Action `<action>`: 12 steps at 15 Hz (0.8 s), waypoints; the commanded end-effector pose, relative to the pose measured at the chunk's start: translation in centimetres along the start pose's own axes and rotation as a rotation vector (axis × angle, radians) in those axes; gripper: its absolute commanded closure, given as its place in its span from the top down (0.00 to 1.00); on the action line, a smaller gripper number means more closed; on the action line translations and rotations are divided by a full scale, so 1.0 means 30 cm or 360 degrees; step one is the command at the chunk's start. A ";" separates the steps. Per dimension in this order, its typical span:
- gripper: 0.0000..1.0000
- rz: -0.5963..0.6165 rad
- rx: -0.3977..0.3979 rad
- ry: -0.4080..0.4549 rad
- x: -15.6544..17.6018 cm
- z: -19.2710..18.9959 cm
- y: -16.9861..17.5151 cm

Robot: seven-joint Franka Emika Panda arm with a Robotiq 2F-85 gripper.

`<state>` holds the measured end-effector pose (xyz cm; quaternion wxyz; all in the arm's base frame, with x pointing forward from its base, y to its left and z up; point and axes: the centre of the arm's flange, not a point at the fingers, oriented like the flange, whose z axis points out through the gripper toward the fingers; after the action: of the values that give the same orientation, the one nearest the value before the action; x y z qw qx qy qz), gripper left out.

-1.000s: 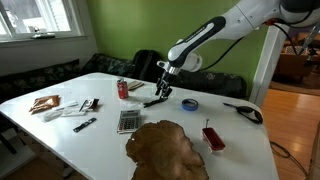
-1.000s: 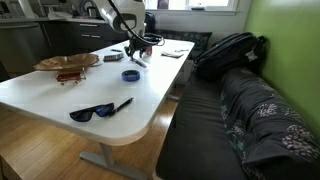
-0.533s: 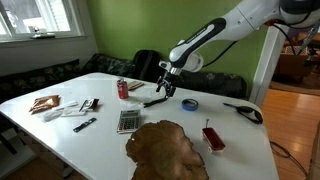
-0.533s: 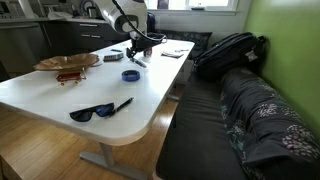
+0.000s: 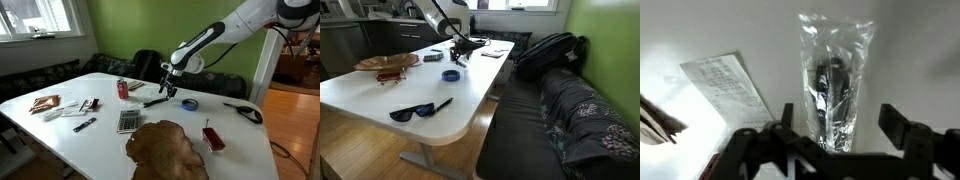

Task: Put the clear plastic on the wooden tray

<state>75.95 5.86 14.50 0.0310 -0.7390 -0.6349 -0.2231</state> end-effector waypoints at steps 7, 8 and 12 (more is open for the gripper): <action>0.10 0.0057 -0.0019 -0.0045 -0.025 0.033 0.014; 0.01 0.0056 -0.0022 -0.0040 -0.021 0.030 0.014; 0.00 0.0056 -0.0028 -0.0014 0.003 0.012 0.016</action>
<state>76.21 5.57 14.10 0.0272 -0.7498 -0.6238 -0.2190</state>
